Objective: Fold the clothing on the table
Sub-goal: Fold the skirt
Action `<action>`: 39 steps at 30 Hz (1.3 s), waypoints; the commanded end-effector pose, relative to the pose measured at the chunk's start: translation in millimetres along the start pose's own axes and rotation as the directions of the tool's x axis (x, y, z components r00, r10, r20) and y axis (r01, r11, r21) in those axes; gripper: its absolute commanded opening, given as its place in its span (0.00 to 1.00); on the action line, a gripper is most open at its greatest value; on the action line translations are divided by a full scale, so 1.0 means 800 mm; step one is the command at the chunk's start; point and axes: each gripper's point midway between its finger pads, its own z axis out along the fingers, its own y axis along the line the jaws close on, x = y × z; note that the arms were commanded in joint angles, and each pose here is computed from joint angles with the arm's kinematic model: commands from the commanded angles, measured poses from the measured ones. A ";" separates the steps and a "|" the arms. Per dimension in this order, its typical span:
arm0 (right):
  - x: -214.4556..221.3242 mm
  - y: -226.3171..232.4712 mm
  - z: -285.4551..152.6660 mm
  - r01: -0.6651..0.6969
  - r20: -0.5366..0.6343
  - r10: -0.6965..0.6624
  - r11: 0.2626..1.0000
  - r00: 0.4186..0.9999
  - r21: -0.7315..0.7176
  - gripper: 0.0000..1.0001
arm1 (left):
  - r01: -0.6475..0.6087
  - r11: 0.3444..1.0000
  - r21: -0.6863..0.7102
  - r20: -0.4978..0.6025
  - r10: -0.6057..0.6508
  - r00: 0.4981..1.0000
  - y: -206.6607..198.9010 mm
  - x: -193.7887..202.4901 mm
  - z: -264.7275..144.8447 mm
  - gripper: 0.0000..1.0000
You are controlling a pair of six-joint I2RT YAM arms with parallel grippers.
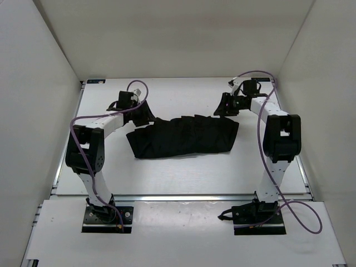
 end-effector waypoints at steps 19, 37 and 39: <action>0.016 0.034 0.028 0.084 -0.106 -0.095 0.990 0.990 -0.110 0.00 | -0.089 0.994 0.067 -0.072 0.093 0.993 -0.055 -0.002 0.046 0.00; 0.085 0.126 -0.144 0.068 0.082 -0.067 0.998 0.994 -0.016 0.00 | -0.004 0.981 0.194 0.080 -0.012 0.997 -0.044 0.037 -0.127 0.00; 0.102 0.149 -0.166 0.089 0.122 -0.084 0.996 0.989 -0.033 0.00 | -0.030 0.978 0.205 0.109 0.008 0.994 -0.046 0.051 -0.150 0.00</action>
